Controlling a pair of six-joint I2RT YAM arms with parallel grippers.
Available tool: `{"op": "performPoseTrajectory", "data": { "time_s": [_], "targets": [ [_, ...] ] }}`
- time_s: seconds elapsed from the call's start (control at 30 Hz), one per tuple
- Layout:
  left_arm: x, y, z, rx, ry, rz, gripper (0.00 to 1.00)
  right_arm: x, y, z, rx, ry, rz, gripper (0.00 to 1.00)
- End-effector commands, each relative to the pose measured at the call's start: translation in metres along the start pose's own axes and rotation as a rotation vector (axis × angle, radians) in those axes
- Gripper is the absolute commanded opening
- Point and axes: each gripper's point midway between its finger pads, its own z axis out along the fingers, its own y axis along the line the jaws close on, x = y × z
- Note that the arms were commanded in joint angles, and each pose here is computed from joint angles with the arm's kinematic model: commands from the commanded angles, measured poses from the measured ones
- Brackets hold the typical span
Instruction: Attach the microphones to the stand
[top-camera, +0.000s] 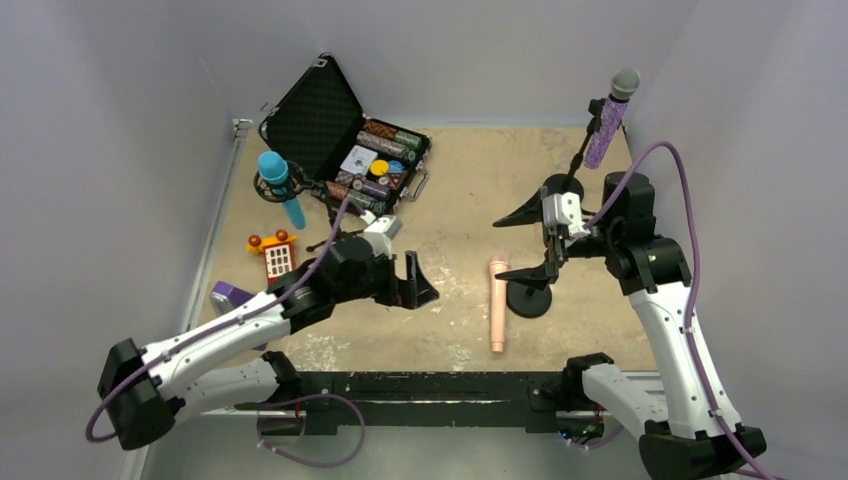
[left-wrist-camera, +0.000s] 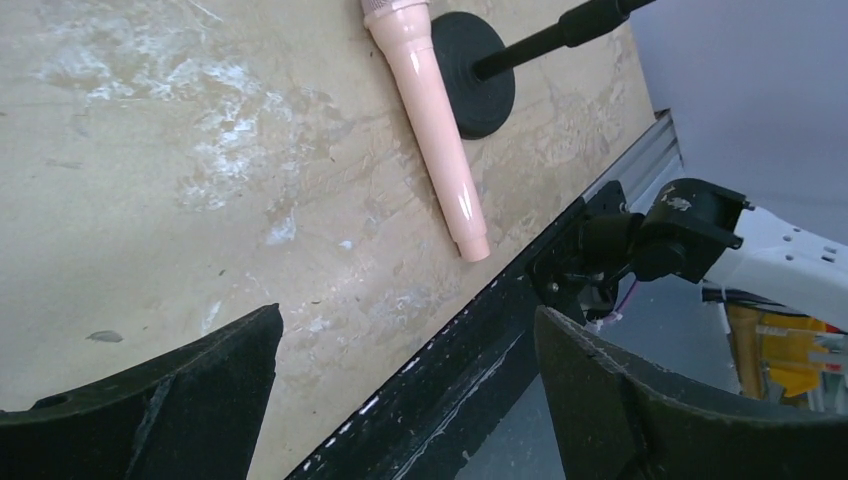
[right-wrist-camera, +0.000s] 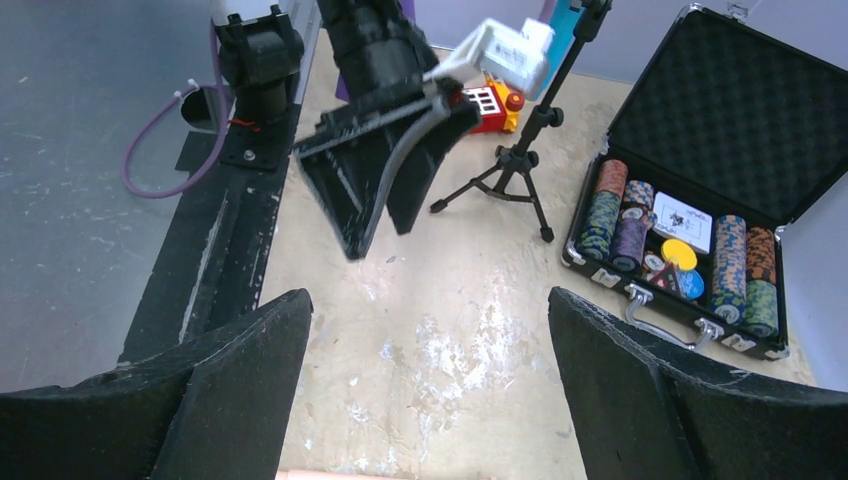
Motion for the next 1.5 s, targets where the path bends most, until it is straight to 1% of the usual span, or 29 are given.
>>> {"op": "performPoseTrajectory", "data": {
  "time_s": [0.0,0.13,0.23,0.3,0.4,0.43,0.53,0.57,0.63,0.73,0.83,0.87,0.9,1.03,1.1,1.47],
  "targets": [
    [-0.001,-0.026,0.026,-0.048,0.034,0.068,0.99,-0.009,0.005,-0.002,-0.014,-0.026,-0.013,0.92],
    [0.015,-0.041,0.054,-0.071,0.109,0.09,0.99,-0.009,0.005,-0.002,-0.012,-0.027,-0.015,0.92],
    [0.021,-0.041,0.079,-0.119,0.107,0.079,0.97,-0.009,0.005,-0.003,-0.012,-0.028,-0.018,0.91],
    [0.028,-0.045,0.095,-0.122,0.109,0.06,0.96,-0.01,0.006,-0.003,-0.011,-0.029,-0.017,0.92],
    [0.036,-0.056,0.117,-0.119,0.116,0.077,0.93,-0.01,0.007,-0.003,-0.011,-0.031,-0.02,0.92],
    [0.038,-0.059,0.123,-0.133,0.117,0.085,0.92,-0.01,0.007,-0.003,-0.011,-0.031,-0.02,0.92],
    [0.042,-0.061,0.137,-0.222,0.132,0.095,0.91,-0.011,0.008,-0.004,-0.008,-0.032,-0.023,0.92],
    [0.049,-0.054,0.142,-0.271,0.153,0.103,0.9,-0.011,0.008,-0.004,-0.008,-0.032,-0.025,0.92],
    [0.059,-0.046,0.147,-0.338,0.161,0.104,0.9,-0.011,0.008,-0.005,-0.007,-0.032,-0.026,0.92],
    [0.076,-0.041,0.155,-0.389,0.183,0.086,0.86,-0.011,0.008,-0.005,-0.006,-0.034,-0.028,0.92],
    [0.089,-0.035,0.158,-0.457,0.218,0.093,0.85,-0.011,0.008,-0.005,-0.007,-0.036,-0.027,0.92],
    [0.091,-0.037,0.161,-0.464,0.223,0.105,0.84,-0.011,0.008,-0.005,-0.007,-0.037,-0.027,0.92],
    [0.093,-0.037,0.163,-0.472,0.225,0.108,0.79,-0.012,0.008,-0.005,-0.008,-0.038,-0.027,0.92],
    [0.097,-0.041,0.172,-0.484,0.25,0.123,0.76,-0.012,0.009,-0.005,-0.007,-0.038,-0.029,0.92],
    [0.098,-0.042,0.176,-0.48,0.252,0.129,0.71,-0.012,0.009,-0.005,-0.006,-0.038,-0.029,0.92],
    [0.111,-0.035,0.189,-0.528,0.303,0.132,0.7,-0.012,0.009,-0.006,-0.007,-0.042,-0.028,0.92]
  ]
}}
